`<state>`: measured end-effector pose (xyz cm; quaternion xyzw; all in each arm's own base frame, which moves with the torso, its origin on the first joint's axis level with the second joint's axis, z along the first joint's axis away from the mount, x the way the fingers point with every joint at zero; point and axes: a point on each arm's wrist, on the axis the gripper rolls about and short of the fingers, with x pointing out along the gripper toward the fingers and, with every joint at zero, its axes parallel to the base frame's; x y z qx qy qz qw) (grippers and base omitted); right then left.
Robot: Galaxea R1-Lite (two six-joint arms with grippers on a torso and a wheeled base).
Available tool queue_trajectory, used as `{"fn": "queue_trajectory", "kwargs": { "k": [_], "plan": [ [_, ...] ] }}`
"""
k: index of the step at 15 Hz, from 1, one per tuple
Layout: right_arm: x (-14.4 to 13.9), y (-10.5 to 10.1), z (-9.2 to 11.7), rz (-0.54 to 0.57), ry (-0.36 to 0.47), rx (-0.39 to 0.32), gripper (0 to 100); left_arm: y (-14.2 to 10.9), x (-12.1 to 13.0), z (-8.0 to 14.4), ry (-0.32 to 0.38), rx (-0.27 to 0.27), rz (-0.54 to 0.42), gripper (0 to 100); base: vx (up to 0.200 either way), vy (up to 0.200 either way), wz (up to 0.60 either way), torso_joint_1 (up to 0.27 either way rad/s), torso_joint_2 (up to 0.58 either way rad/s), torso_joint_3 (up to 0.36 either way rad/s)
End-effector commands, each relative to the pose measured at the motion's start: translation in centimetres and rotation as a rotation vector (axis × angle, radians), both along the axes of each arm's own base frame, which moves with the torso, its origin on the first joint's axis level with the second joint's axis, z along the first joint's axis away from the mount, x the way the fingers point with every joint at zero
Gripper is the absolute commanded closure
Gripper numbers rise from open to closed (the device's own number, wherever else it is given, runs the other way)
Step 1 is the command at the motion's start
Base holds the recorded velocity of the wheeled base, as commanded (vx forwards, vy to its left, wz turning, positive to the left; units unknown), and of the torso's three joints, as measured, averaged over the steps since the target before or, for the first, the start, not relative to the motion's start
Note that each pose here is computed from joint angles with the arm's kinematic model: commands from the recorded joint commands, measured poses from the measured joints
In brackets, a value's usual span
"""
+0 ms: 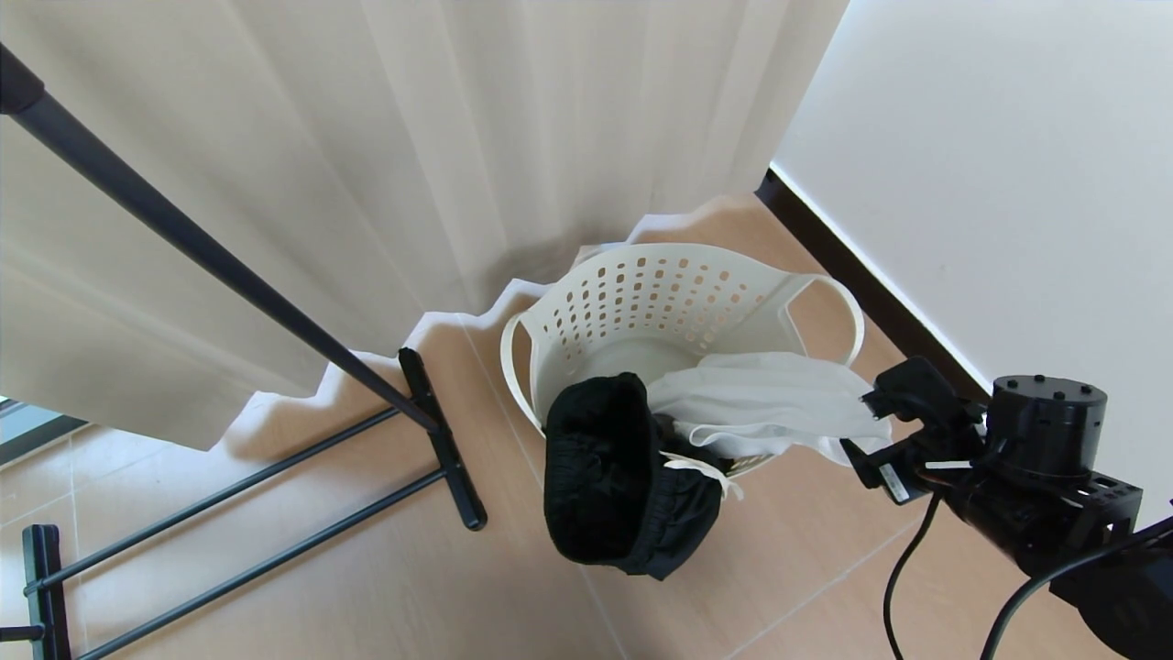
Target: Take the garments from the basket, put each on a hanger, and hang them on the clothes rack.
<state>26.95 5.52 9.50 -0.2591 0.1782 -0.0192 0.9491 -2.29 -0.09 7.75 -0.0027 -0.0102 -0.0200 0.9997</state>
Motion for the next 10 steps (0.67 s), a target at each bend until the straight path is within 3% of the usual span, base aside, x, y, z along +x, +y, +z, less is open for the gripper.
{"fn": "queue_trajectory", "kwargs": {
  "k": [1, 5, 10],
  "plan": [
    [0.0, -0.1, 0.0, -0.004, 0.000, -0.003, 0, 0.0, 0.0, 0.0, 0.000, 0.000, 0.000, 0, 0.000, 0.000, 0.00, 0.000, 0.00, 0.000],
    [0.6, -0.3, -0.7, -0.036, 0.011, -0.014, 0, 0.0, 0.0, 0.0, 0.001, -0.002, 0.000, 0, 0.000, 0.000, 0.00, 0.000, 0.00, 0.000],
    [1.8, -0.1, -1.8, -0.065, -0.071, -0.025, 0, 0.0, 0.0, 0.0, 0.001, -0.002, 0.000, 0, 0.000, 0.000, 0.00, 0.000, 0.00, 0.000]
  ]
}}
